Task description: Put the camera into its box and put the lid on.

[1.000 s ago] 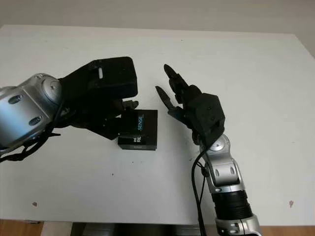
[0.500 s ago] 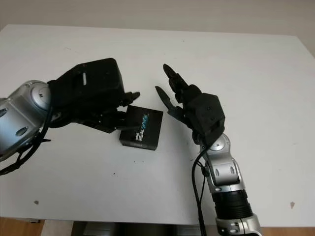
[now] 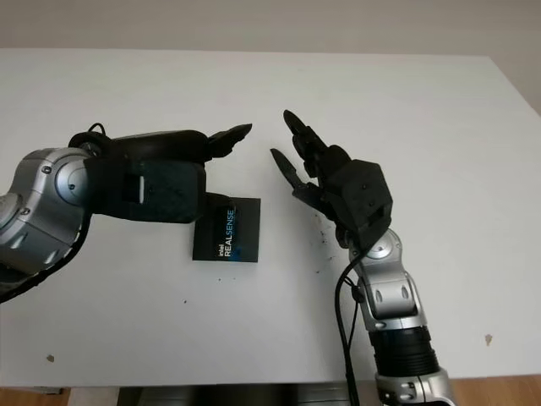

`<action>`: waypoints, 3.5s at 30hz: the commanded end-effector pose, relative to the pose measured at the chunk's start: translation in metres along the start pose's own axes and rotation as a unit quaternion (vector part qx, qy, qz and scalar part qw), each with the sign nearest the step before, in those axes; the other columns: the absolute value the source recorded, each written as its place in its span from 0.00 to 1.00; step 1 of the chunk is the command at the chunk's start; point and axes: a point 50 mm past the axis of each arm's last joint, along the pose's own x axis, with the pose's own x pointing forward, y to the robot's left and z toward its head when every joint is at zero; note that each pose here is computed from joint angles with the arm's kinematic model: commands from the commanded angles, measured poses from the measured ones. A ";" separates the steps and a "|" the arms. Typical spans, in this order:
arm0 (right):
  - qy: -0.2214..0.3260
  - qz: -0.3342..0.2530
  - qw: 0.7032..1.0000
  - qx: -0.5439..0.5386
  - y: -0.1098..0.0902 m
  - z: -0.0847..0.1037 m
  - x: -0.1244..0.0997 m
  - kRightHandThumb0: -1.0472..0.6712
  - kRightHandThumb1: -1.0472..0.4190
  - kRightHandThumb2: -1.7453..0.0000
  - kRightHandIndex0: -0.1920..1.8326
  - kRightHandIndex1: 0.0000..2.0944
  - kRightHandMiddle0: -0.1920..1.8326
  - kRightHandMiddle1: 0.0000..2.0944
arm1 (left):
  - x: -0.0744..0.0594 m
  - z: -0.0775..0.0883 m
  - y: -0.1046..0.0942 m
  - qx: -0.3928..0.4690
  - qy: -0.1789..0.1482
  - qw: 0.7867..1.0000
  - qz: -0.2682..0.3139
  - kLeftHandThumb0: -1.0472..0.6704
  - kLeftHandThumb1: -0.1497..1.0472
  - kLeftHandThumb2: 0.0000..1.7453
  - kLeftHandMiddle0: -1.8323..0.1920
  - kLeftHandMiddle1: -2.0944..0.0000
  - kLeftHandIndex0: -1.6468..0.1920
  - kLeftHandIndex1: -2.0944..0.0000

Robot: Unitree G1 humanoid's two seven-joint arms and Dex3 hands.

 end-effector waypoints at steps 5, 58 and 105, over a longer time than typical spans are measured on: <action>-0.003 -0.002 1.000 0.001 -0.001 0.001 -0.001 0.21 0.00 0.74 0.13 0.02 0.15 0.03 | -0.005 -0.007 0.003 0.078 -0.009 0.994 0.075 0.29 1.00 0.21 1.00 1.00 1.00 1.00; -0.088 -0.082 0.991 0.061 -0.045 0.025 -0.006 0.24 0.00 0.69 0.09 0.01 0.12 0.00 | -0.064 -0.055 -0.070 0.066 -0.108 0.979 0.162 0.01 0.96 0.03 1.00 1.00 1.00 1.00; -0.095 -0.107 0.987 0.069 -0.049 0.030 -0.008 0.26 0.00 0.69 0.08 0.02 0.11 0.00 | -0.034 -0.054 -0.116 0.084 -0.053 0.965 0.244 0.07 0.96 0.04 0.88 0.94 0.93 0.96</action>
